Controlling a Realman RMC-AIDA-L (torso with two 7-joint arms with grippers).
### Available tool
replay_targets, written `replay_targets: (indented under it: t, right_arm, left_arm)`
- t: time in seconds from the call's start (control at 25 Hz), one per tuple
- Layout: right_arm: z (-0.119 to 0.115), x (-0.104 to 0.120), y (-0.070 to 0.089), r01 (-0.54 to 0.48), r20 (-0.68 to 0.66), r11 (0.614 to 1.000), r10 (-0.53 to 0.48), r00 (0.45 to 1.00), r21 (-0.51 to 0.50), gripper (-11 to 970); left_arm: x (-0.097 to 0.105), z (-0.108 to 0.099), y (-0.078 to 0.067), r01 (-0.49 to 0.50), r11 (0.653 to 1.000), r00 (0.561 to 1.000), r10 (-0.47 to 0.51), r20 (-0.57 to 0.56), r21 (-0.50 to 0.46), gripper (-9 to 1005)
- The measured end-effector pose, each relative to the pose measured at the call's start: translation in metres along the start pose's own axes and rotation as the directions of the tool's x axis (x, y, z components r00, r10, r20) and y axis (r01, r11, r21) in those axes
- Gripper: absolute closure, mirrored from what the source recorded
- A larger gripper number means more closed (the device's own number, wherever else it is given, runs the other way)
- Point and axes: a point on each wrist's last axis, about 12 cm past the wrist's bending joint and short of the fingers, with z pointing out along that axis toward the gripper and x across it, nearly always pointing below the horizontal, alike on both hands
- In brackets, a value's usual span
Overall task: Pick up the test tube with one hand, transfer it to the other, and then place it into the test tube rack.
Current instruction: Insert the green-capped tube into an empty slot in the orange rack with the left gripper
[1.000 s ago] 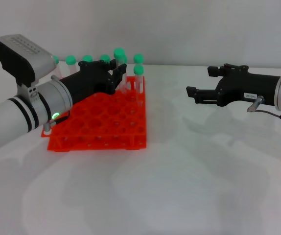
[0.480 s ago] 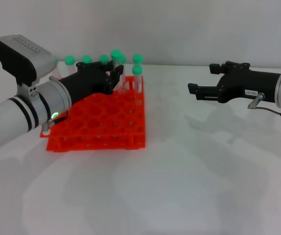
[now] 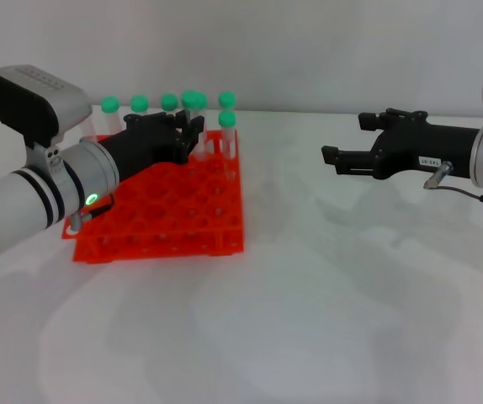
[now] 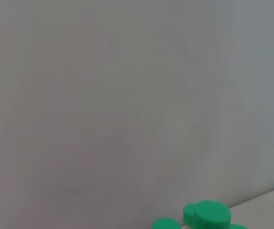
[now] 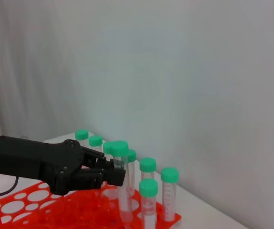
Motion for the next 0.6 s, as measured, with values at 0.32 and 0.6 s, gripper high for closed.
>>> replay_targets:
  t: [0.32, 0.6]
  right_arm:
    - [0.0007, -0.0005, 0.0002, 0.0, 0.0, 1.0, 0.0, 1.0, -0.002, 100]
    - [0.001, -0.0003, 0.0007, -0.001, 0.0, 1.0, 0.001, 1.0, -0.004, 100]
  left_arm:
    - [0.0022, 0.0004, 0.0011, 0.005, 1.0, 1.0, -0.006, -0.01, -0.023, 800]
    - [0.0005, 0.0019, 0.0032, 0.01, 0.999, 1.0, -0.011, -0.012, -0.042, 628]
